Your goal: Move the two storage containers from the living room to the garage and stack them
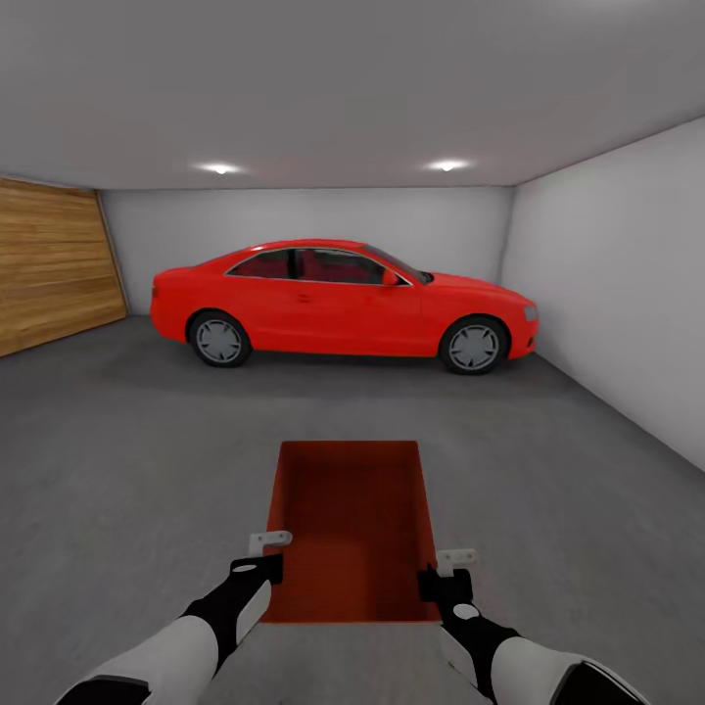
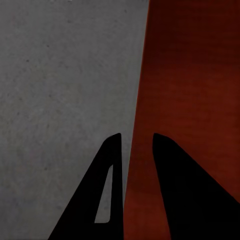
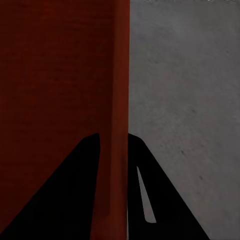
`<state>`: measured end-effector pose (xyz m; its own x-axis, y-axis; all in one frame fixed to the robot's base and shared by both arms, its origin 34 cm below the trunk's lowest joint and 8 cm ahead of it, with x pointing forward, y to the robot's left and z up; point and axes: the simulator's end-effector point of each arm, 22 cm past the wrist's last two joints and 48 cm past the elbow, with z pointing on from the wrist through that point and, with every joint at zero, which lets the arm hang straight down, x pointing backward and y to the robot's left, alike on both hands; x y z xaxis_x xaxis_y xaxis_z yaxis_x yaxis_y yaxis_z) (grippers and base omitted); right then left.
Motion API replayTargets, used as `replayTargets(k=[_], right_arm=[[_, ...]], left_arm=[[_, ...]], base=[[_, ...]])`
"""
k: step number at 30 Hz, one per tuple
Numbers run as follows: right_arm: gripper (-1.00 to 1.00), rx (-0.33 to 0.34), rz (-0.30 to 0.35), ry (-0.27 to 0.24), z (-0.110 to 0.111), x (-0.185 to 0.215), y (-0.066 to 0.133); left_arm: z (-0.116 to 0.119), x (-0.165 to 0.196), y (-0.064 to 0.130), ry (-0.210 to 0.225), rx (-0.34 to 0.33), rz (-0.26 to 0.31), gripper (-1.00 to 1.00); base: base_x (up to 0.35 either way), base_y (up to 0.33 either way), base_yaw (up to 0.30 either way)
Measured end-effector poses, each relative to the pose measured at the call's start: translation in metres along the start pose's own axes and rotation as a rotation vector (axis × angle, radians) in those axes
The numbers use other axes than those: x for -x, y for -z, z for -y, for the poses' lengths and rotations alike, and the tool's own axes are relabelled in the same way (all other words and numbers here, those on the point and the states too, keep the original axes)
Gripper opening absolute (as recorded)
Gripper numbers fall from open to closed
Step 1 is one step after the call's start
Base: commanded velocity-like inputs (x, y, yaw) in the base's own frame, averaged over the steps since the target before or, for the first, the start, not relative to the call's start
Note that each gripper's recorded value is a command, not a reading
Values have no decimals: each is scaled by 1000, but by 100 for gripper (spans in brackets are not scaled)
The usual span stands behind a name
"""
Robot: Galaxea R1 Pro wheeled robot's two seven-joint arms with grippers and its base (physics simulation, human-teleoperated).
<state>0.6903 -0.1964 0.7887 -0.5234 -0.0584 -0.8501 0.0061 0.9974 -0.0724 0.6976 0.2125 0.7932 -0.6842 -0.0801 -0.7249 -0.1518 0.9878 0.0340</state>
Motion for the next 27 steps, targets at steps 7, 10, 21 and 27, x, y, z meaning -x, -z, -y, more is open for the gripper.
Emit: replayTargets(k=[7,10,21,27], right_arm=[[-100,0,-1,0,0,0,0],[-100,0,-1,1,0,0,0],[-100,0,-1,0,0,0,0],[-100,0,-1,1,0,0,0]], left_arm=[[0,0,0,0,0,0,-100],[0,0,0,1,0,-1,-100],[0,0,0,0,0,-1,-100],[0,0,0,0,0,0,-100]], base=[[316,0,0],[316,0,0],[316,0,0],[316,0,0]])
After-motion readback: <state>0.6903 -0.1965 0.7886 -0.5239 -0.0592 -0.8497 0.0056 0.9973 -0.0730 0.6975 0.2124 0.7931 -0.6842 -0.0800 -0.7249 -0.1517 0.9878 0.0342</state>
